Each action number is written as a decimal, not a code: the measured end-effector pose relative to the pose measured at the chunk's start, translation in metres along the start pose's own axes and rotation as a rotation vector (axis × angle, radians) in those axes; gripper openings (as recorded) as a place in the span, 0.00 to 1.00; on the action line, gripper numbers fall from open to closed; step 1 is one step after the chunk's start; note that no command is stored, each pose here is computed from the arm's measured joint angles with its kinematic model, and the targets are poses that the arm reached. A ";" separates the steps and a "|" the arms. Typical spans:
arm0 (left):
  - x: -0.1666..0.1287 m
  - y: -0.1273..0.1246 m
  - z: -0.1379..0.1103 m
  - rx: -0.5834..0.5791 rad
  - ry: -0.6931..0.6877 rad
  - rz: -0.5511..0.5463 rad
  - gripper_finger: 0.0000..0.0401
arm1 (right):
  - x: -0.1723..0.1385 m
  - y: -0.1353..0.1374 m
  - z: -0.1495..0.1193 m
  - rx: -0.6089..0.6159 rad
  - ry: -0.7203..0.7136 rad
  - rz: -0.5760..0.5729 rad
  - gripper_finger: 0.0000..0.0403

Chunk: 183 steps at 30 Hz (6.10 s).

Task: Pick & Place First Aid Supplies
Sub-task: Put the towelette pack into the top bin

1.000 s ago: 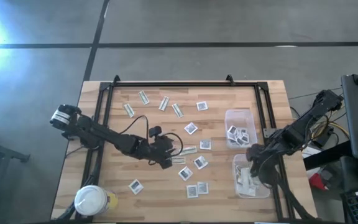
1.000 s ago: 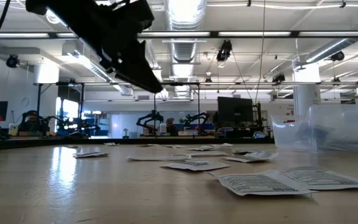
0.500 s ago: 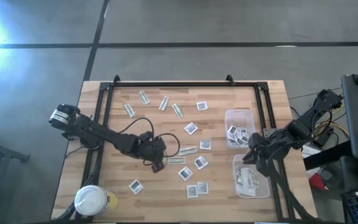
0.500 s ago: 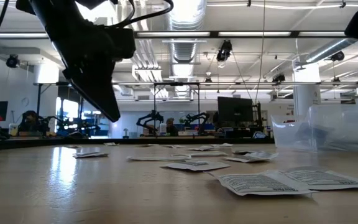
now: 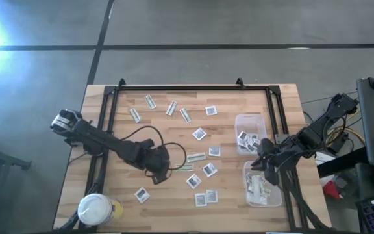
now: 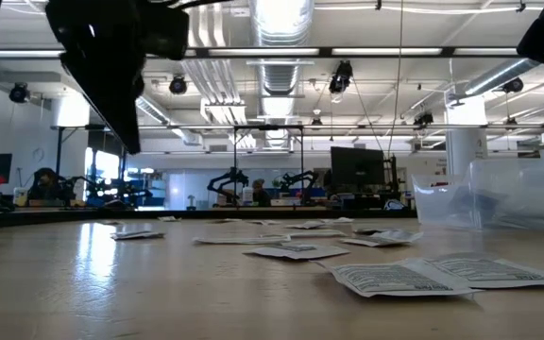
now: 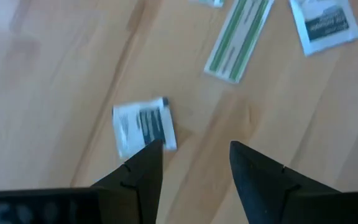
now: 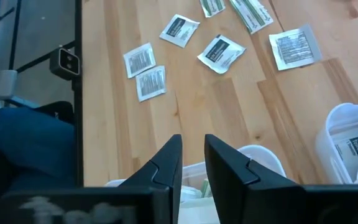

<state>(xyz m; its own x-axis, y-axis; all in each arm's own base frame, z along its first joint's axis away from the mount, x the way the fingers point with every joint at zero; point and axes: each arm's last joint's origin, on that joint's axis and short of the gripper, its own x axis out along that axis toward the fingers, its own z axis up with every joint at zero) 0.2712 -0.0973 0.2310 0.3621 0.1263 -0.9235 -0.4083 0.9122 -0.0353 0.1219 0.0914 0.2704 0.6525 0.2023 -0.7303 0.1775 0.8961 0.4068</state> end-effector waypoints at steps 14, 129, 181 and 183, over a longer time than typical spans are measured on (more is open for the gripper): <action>0.022 0.007 -0.015 -0.062 -0.123 0.130 0.45 | 0.003 0.001 0.000 0.000 0.006 -0.010 0.20; 0.066 -0.012 -0.011 0.380 -0.219 -0.005 0.07 | 0.003 0.006 0.005 -0.017 -0.057 0.033 0.17; 0.137 0.004 -0.028 0.406 -0.089 0.165 0.00 | 0.003 0.011 0.008 0.000 -0.091 0.081 0.13; 0.135 0.003 -0.028 0.409 -0.103 0.168 0.00 | 0.002 0.011 0.008 0.001 -0.094 0.086 0.13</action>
<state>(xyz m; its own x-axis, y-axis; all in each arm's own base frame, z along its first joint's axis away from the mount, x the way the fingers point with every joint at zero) 0.2955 -0.0886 0.0955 0.4090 0.3046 -0.8602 -0.1115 0.9522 0.2842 0.1316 0.0988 0.2778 0.7312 0.2407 -0.6383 0.1185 0.8766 0.4664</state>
